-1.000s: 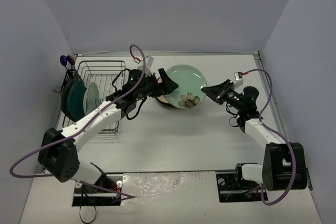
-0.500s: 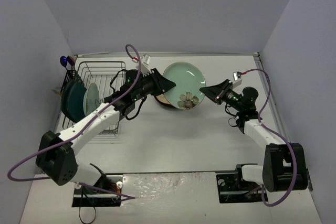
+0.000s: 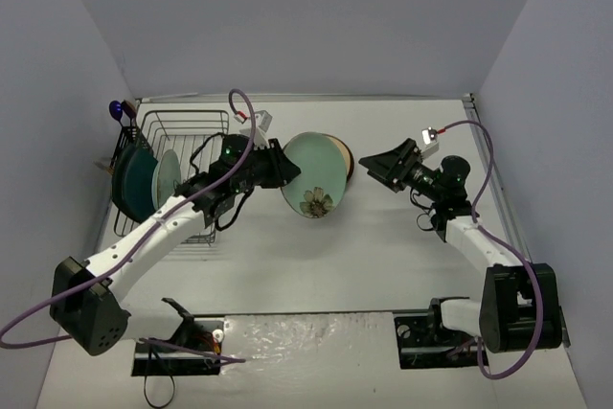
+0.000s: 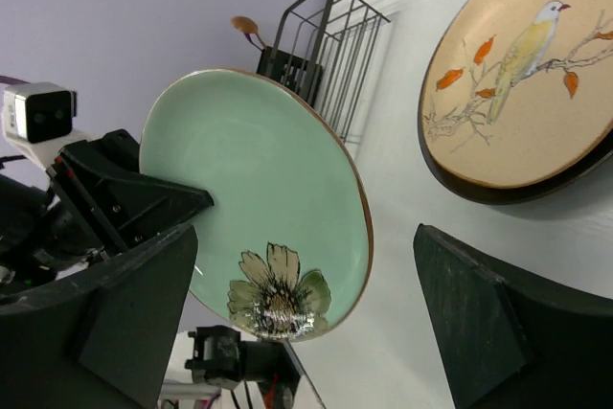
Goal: Load the plates into the dish rack
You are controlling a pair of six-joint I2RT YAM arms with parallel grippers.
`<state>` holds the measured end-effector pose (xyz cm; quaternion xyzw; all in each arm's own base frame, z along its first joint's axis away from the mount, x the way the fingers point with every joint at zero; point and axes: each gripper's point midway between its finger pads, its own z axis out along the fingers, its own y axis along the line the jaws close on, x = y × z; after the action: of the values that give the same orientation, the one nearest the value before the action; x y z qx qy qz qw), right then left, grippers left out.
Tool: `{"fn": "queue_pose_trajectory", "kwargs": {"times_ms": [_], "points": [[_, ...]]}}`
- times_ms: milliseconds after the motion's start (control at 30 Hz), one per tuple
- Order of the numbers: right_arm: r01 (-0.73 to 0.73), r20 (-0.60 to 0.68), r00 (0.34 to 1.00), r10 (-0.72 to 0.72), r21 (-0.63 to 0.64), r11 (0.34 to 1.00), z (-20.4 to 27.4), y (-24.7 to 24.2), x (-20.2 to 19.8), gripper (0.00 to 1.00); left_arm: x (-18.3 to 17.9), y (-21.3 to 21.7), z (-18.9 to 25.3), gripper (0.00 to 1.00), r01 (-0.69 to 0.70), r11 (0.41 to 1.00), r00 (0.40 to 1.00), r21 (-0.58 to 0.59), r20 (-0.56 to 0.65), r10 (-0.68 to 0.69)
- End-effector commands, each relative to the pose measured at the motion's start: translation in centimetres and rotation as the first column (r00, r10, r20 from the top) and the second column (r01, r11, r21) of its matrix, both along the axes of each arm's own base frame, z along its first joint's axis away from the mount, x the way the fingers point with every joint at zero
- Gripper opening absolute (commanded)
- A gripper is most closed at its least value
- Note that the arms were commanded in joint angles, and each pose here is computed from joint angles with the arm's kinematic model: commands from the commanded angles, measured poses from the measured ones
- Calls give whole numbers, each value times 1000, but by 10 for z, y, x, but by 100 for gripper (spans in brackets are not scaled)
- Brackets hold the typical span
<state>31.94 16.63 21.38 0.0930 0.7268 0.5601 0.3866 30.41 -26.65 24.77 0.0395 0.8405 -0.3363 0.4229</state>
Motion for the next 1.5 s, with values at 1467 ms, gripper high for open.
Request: {"fn": "queue_pose_trajectory", "kwargs": {"times_ms": [1467], "points": [[8,104,994,12,-188,982,-13,-16,-4,96,23,303,75,0,-542,520,836,660,364,411]]}}
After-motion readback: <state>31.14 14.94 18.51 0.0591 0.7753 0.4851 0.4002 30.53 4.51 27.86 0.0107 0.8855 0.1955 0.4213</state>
